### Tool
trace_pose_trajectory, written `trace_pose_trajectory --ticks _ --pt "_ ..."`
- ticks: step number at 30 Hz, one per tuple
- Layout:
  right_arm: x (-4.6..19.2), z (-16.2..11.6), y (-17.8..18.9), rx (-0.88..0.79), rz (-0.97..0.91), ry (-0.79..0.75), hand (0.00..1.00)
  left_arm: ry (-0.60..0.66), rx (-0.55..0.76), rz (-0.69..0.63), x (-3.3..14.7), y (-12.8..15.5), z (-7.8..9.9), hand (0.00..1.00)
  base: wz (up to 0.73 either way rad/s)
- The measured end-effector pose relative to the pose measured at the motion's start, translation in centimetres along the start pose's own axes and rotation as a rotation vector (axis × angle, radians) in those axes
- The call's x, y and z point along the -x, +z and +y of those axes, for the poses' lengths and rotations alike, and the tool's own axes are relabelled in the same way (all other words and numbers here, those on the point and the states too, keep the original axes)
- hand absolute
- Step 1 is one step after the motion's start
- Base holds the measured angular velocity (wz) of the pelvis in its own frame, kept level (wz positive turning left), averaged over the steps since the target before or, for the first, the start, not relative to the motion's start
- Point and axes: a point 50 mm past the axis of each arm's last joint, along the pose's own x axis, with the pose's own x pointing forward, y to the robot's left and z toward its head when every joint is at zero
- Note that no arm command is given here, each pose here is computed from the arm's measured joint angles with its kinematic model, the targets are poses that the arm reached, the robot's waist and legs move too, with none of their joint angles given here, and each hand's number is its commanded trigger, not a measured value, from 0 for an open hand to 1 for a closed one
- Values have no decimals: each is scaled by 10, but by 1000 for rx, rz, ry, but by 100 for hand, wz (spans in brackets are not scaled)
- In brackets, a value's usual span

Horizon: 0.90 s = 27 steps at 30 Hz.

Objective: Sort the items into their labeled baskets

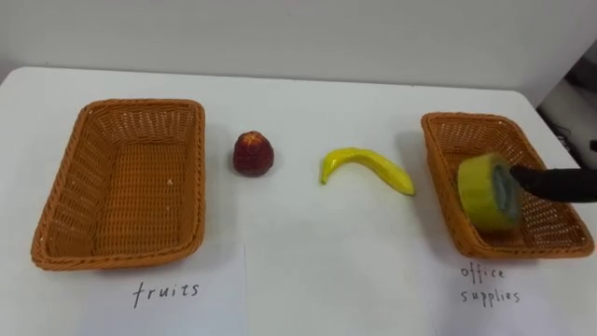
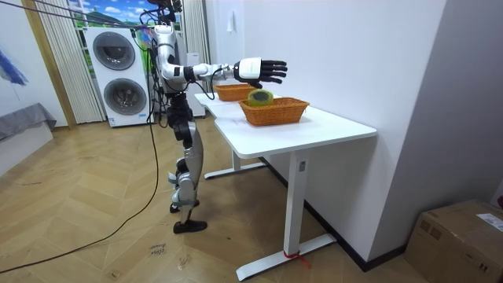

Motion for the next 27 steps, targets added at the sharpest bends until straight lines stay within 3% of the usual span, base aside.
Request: trace_pose_trajectory --ticks 20,27 --pt "-6 -8 11 82 -50 22 0 11 53 14 -1 -1 4 0 0" --pt "-6 -9 32 102 -141 33 0 12 59 0 -1 2 4 0 -2"
